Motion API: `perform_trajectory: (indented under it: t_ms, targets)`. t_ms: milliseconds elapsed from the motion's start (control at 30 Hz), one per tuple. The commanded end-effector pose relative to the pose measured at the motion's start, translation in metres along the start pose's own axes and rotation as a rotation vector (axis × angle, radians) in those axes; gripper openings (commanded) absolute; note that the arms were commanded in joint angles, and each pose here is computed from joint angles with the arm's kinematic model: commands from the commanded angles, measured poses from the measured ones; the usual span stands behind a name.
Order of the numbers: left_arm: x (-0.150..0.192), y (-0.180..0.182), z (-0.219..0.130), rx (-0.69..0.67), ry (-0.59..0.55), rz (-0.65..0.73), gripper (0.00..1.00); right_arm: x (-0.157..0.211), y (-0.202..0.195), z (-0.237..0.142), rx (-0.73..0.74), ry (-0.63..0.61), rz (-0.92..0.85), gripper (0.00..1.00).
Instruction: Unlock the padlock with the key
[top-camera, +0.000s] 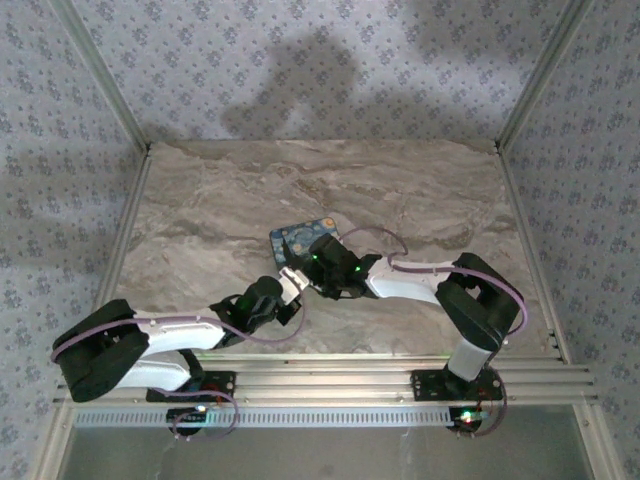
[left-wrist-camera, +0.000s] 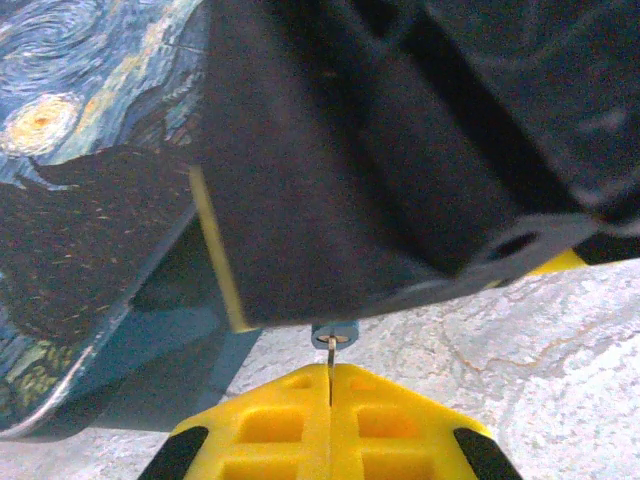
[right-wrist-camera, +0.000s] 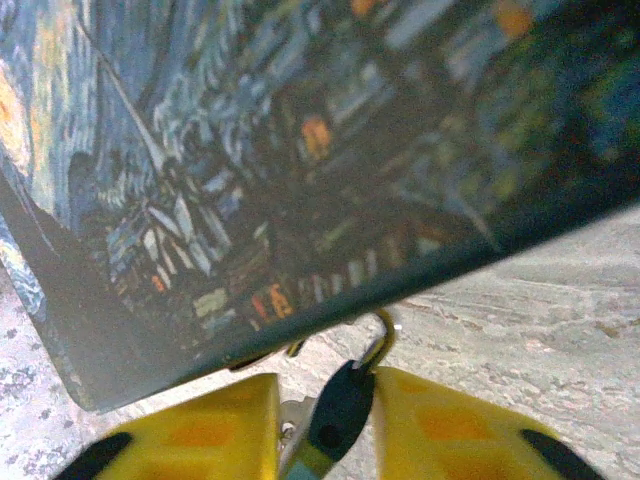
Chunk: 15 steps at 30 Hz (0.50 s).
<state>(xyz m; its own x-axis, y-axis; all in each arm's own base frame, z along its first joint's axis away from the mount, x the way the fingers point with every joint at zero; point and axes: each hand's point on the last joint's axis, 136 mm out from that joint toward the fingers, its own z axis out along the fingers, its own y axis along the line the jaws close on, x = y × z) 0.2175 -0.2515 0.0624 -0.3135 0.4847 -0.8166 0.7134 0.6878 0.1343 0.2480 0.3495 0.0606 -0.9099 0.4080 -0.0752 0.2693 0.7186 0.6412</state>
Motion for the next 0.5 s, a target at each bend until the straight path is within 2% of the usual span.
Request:
perform_trajectory:
  t_ms: [0, 233, 333, 467]
  targets:
    - [-0.014, -0.005, 0.000, 0.009, -0.029, 0.023, 0.00, 0.009, -0.014, 0.000, 0.051, 0.040, 0.033, 0.20]
    - [-0.016, -0.010, -0.001, 0.020, -0.045, 0.026, 0.00, 0.009, -0.018, -0.002, 0.049, 0.034, 0.048, 0.00]
    - [-0.017, -0.010, -0.003, 0.023, -0.052, 0.010, 0.00, 0.007, -0.022, -0.004, 0.044, 0.022, 0.067, 0.00]
    - [-0.022, -0.006, -0.013, 0.020, -0.079, -0.059, 0.24, 0.002, -0.032, -0.009, 0.026, -0.017, 0.129, 0.00]
